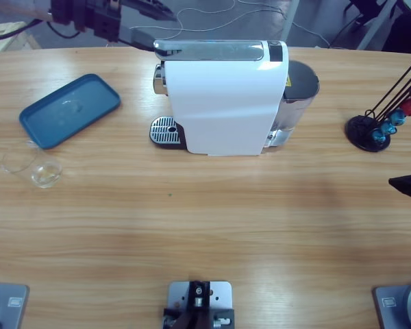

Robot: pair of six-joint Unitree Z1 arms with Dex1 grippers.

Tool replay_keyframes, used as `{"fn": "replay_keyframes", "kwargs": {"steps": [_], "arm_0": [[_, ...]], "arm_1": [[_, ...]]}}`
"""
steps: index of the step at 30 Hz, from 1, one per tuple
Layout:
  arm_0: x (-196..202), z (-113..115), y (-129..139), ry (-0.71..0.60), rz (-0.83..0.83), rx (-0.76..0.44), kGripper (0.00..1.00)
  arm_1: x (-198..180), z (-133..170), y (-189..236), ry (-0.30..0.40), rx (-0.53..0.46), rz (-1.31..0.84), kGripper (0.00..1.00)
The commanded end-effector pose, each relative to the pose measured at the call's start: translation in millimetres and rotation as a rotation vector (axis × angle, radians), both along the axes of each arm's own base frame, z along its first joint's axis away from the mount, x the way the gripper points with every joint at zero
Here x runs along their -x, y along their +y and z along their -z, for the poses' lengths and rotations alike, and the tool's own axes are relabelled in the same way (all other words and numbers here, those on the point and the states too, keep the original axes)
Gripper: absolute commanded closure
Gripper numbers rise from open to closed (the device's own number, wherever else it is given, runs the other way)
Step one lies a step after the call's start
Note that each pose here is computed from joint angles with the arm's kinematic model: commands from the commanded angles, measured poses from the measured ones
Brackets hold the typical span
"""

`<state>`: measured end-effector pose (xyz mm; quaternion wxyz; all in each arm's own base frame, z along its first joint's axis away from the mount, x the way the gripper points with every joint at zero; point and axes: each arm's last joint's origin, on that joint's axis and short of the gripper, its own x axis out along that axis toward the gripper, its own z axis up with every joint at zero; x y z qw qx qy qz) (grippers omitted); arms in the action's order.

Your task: Pour coffee

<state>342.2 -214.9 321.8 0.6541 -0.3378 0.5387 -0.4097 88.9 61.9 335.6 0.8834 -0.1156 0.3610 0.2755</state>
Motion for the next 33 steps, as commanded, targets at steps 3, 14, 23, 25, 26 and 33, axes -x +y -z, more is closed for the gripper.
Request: {"fn": "replay_keyframes", "kwargs": {"steps": [3,14,23,25,26,33], "arm_0": [[15.6,-3.5,-14.4,0.005,0.049,0.017,1.000],[41.2,-44.2,-20.7,-0.038,0.042,0.076,1.000],[93.6,-159.1,-33.5,-0.720,0.043,0.093,0.081],[120.8,-166.7,-29.7,-0.981,0.043,-0.057,0.044],[134.3,-167.8,-28.3,-1.037,0.046,-0.139,0.037],[203.9,-81.8,4.9,-1.107,0.274,-0.739,0.000]], "arm_1": [[-3.8,10.0,4.2,0.032,0.028,-0.023,0.000],[-3.1,9.8,3.2,0.020,0.027,-0.016,0.009],[6.7,-0.8,-15.5,-0.087,0.027,0.182,0.000],[5.7,-5.0,-22.1,-0.119,0.029,0.258,0.000],[3.8,-7.4,-25.7,-0.129,0.027,0.309,0.000],[-43.8,-0.1,-43.8,-0.132,0.061,0.627,0.146]]}}
